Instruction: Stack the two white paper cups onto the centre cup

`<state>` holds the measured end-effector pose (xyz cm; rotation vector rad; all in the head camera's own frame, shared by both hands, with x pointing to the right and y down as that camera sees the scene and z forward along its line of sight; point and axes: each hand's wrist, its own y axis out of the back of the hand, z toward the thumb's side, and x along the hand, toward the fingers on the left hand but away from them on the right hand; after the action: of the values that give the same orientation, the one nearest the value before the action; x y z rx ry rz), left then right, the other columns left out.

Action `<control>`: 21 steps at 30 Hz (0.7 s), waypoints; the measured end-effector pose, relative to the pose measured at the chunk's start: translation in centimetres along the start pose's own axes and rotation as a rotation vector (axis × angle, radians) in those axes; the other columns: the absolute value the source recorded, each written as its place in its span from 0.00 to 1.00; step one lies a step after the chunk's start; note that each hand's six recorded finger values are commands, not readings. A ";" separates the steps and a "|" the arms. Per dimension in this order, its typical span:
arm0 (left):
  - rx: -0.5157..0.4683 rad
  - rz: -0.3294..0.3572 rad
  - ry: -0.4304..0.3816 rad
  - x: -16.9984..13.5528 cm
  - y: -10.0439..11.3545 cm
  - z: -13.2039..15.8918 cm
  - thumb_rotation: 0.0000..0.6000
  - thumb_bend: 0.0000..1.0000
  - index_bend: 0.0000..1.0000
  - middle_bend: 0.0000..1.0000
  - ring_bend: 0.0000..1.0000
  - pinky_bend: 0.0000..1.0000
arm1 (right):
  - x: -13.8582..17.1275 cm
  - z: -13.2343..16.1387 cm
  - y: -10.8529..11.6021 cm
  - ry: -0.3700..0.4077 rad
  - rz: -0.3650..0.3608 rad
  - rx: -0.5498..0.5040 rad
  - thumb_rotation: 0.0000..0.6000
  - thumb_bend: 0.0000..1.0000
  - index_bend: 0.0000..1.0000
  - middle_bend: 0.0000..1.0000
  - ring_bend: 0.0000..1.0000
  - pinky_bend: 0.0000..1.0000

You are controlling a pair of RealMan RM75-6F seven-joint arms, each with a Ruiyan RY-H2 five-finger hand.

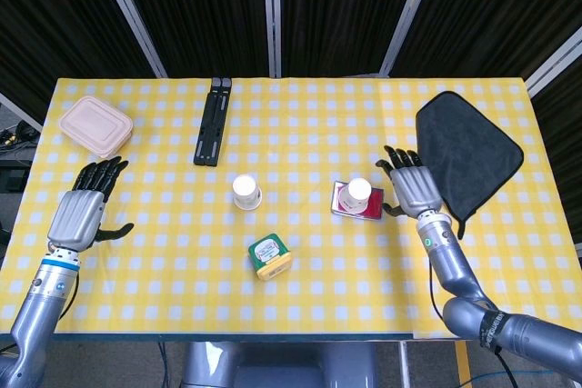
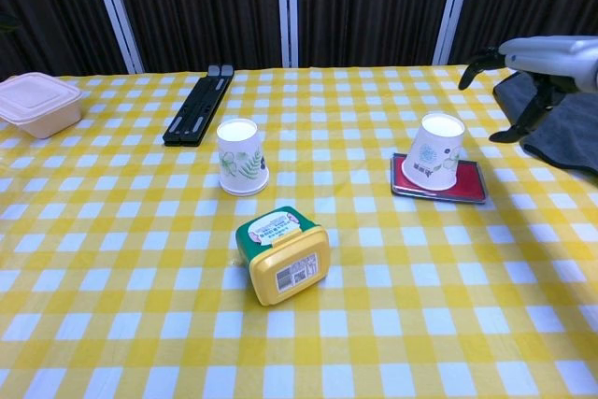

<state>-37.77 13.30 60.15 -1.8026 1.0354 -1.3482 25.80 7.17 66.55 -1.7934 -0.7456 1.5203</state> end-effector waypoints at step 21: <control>-0.027 -0.001 -0.013 -0.2 0.3 0.0 1.00 0.19 0.02 0.00 0.00 0.00 | -2.2 3.4 -1.5 0.020 0.043 0.011 1.00 0.24 0.30 0.00 0.00 0.00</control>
<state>-37.84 13.30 59.80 -1.8300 1.0508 -1.3273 22.07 6.74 68.70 -1.8249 -0.6919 1.5293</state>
